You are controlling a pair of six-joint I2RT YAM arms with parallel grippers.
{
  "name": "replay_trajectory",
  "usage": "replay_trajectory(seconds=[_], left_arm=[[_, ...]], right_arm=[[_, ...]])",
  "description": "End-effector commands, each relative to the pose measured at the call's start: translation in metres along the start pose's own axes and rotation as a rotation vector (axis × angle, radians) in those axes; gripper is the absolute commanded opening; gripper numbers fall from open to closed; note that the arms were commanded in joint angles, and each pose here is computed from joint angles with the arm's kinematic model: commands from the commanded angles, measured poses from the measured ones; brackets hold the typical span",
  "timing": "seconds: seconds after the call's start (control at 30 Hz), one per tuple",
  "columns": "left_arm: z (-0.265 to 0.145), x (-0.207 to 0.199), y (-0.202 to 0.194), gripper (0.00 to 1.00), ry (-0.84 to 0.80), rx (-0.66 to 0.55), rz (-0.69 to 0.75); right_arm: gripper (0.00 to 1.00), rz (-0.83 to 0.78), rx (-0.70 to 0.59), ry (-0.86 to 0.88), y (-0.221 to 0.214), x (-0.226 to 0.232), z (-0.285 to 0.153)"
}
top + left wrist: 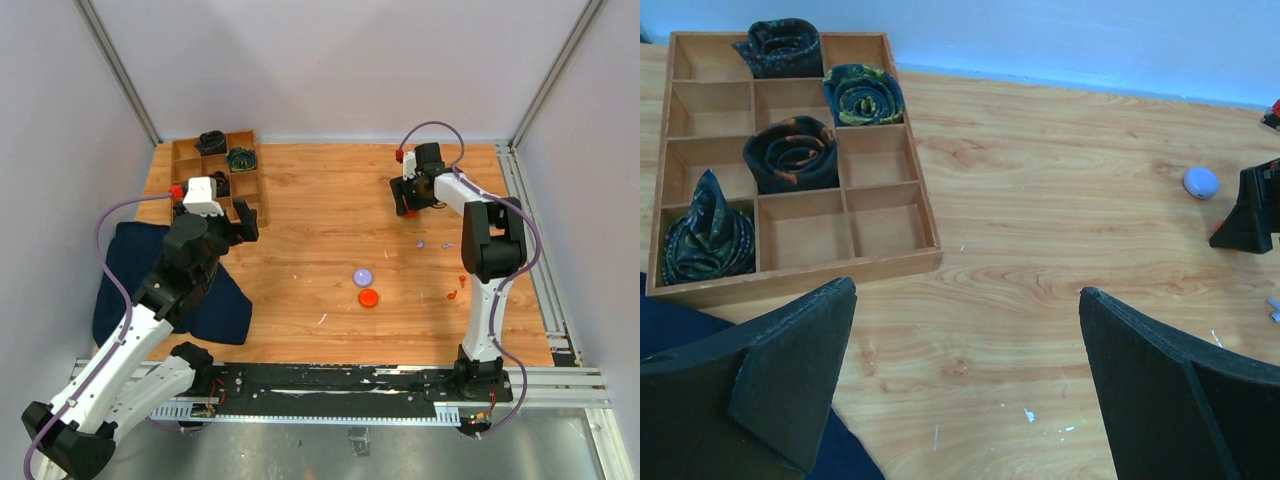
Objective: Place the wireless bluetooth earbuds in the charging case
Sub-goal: Pick up the charging case at the center of the board.
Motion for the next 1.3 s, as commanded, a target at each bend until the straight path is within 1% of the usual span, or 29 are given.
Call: replay_trajectory(seconds=[0.0, 0.1, 0.17, 0.33, 0.53, 0.63, 0.77, 0.93, 1.1, 1.2, 1.27], left_arm=[[0.002, 0.001, 0.003, 0.99, 0.000, -0.022, -0.011], [0.003, -0.001, 0.002, 0.99, -0.013, -0.020, -0.010], [0.003, -0.004, 0.001, 0.99, -0.032, -0.018, -0.006], [0.002, -0.013, 0.000, 0.99, -0.091, -0.011, 0.005], [0.001, -0.023, -0.002, 0.99, -0.152, -0.004, 0.009], [0.000, -0.031, -0.005, 0.99, -0.196, 0.003, -0.013], [-0.004, -0.050, -0.008, 0.99, -0.309, 0.025, -0.016], [-0.007, -0.079, -0.010, 0.99, -0.462, 0.085, -0.054], [-0.014, -0.105, -0.024, 0.99, -0.607, 0.181, -0.092], [-0.018, -0.117, -0.032, 0.99, -0.680, 0.239, -0.121], [-0.022, -0.125, -0.035, 0.99, -0.725, 0.268, -0.150]], right_arm=[[0.59, 0.045, 0.064, -0.030, -0.013, -0.011, 0.001], [0.51, 0.036, 0.058, -0.025, -0.013, -0.010, -0.005], [0.49, 0.020, 0.047, -0.019, -0.012, -0.008, -0.012], [0.47, -0.035, 0.023, 0.018, -0.015, 0.002, -0.036], [0.47, -0.140, -0.057, 0.067, -0.010, 0.030, -0.081], [0.47, -0.207, -0.102, 0.106, -0.010, 0.047, -0.103], [0.47, -0.337, -0.150, 0.159, -0.012, 0.073, -0.135], [0.48, -0.531, -0.226, 0.208, -0.014, 0.109, -0.178], [0.48, -0.726, -0.330, 0.338, -0.021, 0.158, -0.212], [0.48, -0.863, -0.368, 0.391, -0.029, 0.186, -0.228], [0.48, -0.928, -0.393, 0.418, -0.032, 0.200, -0.238]])
Point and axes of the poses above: each gripper's point midway between its finger pads, its own z axis out along the fingers, its own x axis along the line the jaws close on, y = z × x, the point moved 1 cm from there along -z, back along the fingers, and after that the axes turned 5 degrees about z, right-handed, at the moved point
